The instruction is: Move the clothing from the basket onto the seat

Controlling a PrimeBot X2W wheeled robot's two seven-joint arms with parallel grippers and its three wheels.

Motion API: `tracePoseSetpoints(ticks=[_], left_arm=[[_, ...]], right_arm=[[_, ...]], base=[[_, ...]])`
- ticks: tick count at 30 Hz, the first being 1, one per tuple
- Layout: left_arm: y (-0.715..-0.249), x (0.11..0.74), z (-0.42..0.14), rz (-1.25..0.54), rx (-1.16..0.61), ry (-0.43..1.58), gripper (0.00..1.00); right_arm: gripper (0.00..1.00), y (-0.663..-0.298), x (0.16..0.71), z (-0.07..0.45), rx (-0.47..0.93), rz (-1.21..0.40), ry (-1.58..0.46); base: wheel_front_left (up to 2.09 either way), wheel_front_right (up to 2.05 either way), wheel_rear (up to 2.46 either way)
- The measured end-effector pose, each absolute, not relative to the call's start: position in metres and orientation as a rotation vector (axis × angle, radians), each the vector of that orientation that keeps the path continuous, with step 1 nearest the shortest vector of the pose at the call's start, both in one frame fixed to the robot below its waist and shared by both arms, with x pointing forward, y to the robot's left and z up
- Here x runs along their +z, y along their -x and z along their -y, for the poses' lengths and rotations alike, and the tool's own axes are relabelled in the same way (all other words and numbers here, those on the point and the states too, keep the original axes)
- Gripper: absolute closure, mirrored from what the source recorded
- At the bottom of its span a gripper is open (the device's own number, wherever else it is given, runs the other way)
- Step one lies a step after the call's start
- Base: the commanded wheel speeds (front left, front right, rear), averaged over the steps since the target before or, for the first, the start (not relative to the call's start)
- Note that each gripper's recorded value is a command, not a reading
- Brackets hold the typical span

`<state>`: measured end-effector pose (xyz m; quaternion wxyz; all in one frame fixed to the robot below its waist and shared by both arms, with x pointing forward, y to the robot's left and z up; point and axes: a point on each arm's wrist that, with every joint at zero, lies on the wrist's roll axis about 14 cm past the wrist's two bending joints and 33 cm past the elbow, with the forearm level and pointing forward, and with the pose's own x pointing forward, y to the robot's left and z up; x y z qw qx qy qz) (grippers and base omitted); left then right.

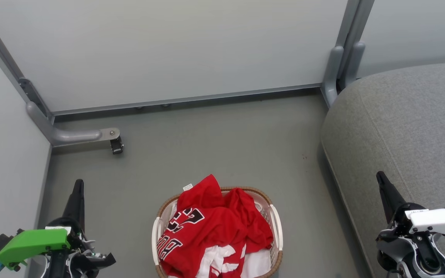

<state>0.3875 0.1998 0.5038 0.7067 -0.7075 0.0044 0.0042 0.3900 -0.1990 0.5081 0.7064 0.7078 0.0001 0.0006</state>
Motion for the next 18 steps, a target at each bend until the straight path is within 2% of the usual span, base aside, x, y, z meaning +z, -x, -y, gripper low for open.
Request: tracePoseSetpoints(ticks=[17, 18], left_arm=[[-0.3875, 0.5038, -0.1998, -0.010, 0.009, 1.572, 1.00], [-0.3873, 0.5030, -0.1997, -0.012, 0.012, 1.573, 0.00]], right_arm=[[1.00, -0.3899, 0.5080, 0.1992, 0.000, 0.001, -1.575], [0.00, -0.3897, 0.5072, 0.1989, -0.002, -0.001, -1.576]], base=[[0.00, 0.00, 0.00], [0.00, 0.00, 0.00]])
